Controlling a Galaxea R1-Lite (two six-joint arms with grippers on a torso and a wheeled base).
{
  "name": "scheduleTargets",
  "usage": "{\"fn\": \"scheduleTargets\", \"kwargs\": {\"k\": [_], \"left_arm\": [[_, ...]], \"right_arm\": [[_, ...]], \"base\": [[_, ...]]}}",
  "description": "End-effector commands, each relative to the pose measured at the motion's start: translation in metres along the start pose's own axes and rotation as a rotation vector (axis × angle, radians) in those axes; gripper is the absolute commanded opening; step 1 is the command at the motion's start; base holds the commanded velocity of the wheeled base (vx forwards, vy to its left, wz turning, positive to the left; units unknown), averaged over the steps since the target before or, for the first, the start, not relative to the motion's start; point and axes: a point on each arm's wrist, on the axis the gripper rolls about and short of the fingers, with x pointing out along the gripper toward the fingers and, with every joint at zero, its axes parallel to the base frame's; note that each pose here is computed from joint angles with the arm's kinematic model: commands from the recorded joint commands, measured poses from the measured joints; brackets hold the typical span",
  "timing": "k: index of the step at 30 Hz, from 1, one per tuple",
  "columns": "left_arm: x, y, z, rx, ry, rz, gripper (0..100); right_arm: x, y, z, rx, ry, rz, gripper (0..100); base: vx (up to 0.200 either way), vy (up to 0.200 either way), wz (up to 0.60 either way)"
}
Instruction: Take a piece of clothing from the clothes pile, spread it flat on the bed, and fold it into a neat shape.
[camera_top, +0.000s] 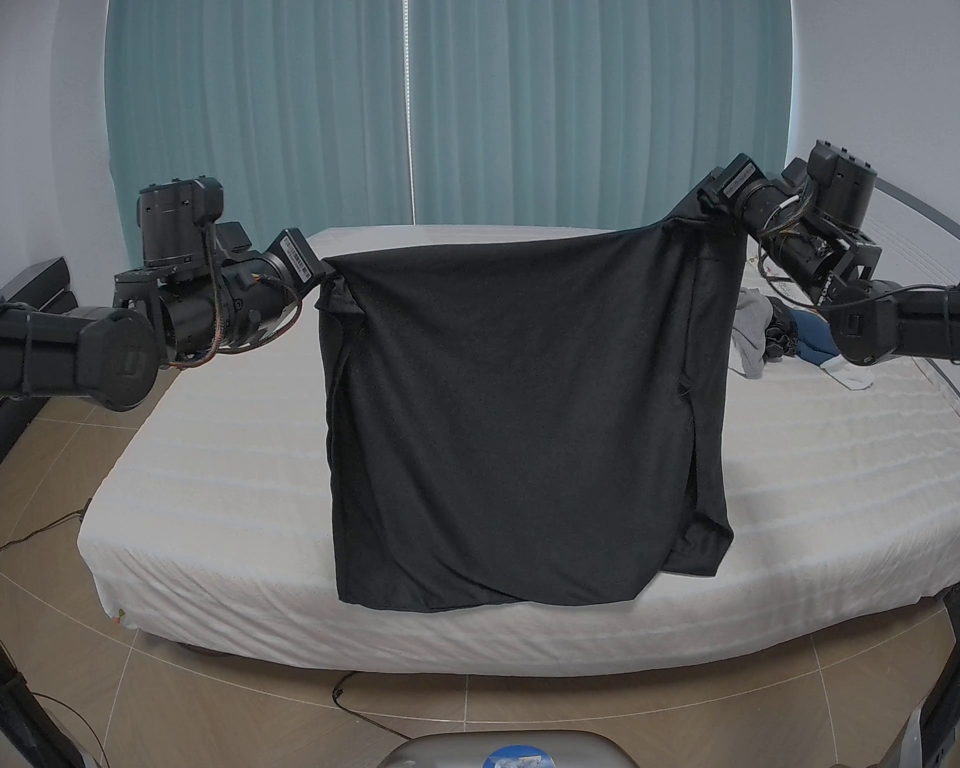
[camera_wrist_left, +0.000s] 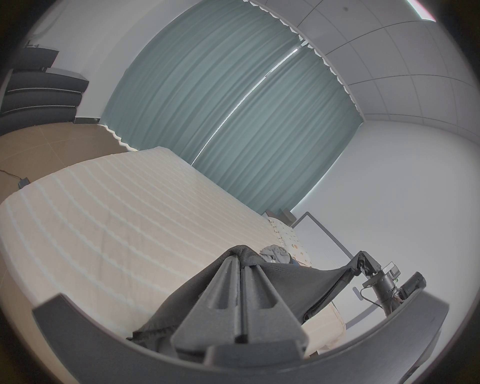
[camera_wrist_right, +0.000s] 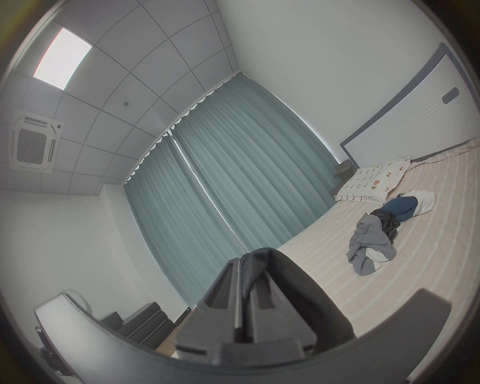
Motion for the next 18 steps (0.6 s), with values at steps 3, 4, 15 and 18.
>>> {"fn": "scheduleTargets", "kwargs": {"k": [3, 4, 15, 18], "left_arm": [[0.039, 0.023, -0.016, -0.016, 0.039, 0.041, 0], [0.044, 0.026, -0.019, -0.017, 0.045, 0.045, 0], [0.097, 0.063, -0.048, -0.087, 0.082, 0.108, 0], [0.110, 0.068, -0.051, -0.133, 0.067, 0.111, 0]], "right_arm": [[0.017, -0.028, -0.043, -0.017, 0.077, -0.058, 0], [0.018, -0.031, -0.045, -0.017, 0.079, -0.064, 0], [0.033, -0.072, -0.092, -0.030, 0.129, -0.125, 0], [0.037, -0.082, -0.100, -0.031, 0.133, -0.150, 0]], "base": [[0.200, 0.000, 0.00], [0.200, 0.000, 0.00], [0.073, 0.000, 0.00], [0.000, 0.000, 0.00]]}}
